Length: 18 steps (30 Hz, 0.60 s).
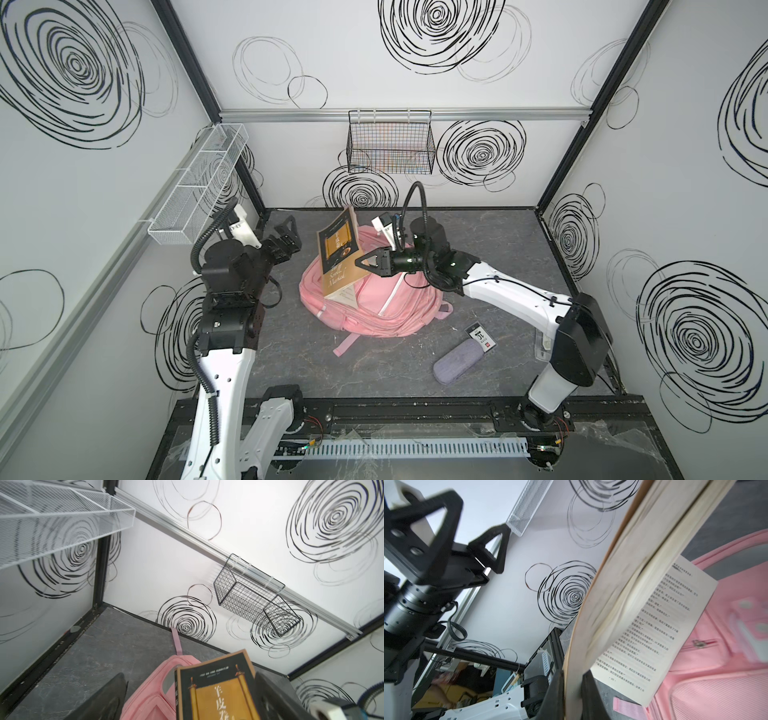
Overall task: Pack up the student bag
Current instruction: 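Lift the brown paperback upright with the right gripper while left gripper grasps its spine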
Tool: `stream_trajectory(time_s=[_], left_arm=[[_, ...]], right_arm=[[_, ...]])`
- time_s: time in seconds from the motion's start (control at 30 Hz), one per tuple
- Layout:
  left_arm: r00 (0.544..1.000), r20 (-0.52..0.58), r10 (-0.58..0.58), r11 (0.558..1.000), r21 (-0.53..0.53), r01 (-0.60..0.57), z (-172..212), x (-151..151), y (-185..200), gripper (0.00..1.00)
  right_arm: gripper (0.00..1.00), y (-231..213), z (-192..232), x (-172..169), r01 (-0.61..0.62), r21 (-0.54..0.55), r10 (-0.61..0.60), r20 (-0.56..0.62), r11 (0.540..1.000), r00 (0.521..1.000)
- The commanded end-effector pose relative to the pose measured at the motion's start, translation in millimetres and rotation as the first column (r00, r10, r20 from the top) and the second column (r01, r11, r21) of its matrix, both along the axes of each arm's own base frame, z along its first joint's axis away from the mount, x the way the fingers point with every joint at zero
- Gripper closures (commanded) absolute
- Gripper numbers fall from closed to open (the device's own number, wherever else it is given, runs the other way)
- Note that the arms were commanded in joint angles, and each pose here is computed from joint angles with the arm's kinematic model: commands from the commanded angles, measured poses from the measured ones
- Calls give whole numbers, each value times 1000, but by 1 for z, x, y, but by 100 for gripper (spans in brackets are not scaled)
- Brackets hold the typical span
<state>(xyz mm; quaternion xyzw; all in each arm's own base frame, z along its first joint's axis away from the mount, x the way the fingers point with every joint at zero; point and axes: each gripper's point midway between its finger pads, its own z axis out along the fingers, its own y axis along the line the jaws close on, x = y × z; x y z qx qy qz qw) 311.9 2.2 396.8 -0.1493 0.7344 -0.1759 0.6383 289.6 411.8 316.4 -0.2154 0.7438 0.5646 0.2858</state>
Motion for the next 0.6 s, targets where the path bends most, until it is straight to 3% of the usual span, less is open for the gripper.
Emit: stream_trajectory(time_s=[0.0, 0.1, 0.3, 0.47, 0.57], left_arm=[[981, 15, -196, 979, -54, 196, -7, 2, -36, 1], [936, 57, -348, 928, -124, 352, -13, 2, -67, 1], [817, 110, -567, 795, -186, 577, -12, -3, -122, 1], [703, 183, -688, 687, -152, 711, 4, -24, -154, 0], [678, 217, -702, 665, -140, 734, 8, -31, -156, 0]], right_arm=[[100, -34, 84, -2, 45, 192, -82, 192, 980, 978], [100, -53, 101, -6, 48, 220, -101, 240, 974, 965], [100, -73, 124, -40, -60, 236, -42, 406, 970, 913], [100, -80, 122, -58, -109, 222, 0, 442, 969, 897], [100, -82, 119, -71, -162, 220, 46, 455, 962, 889]])
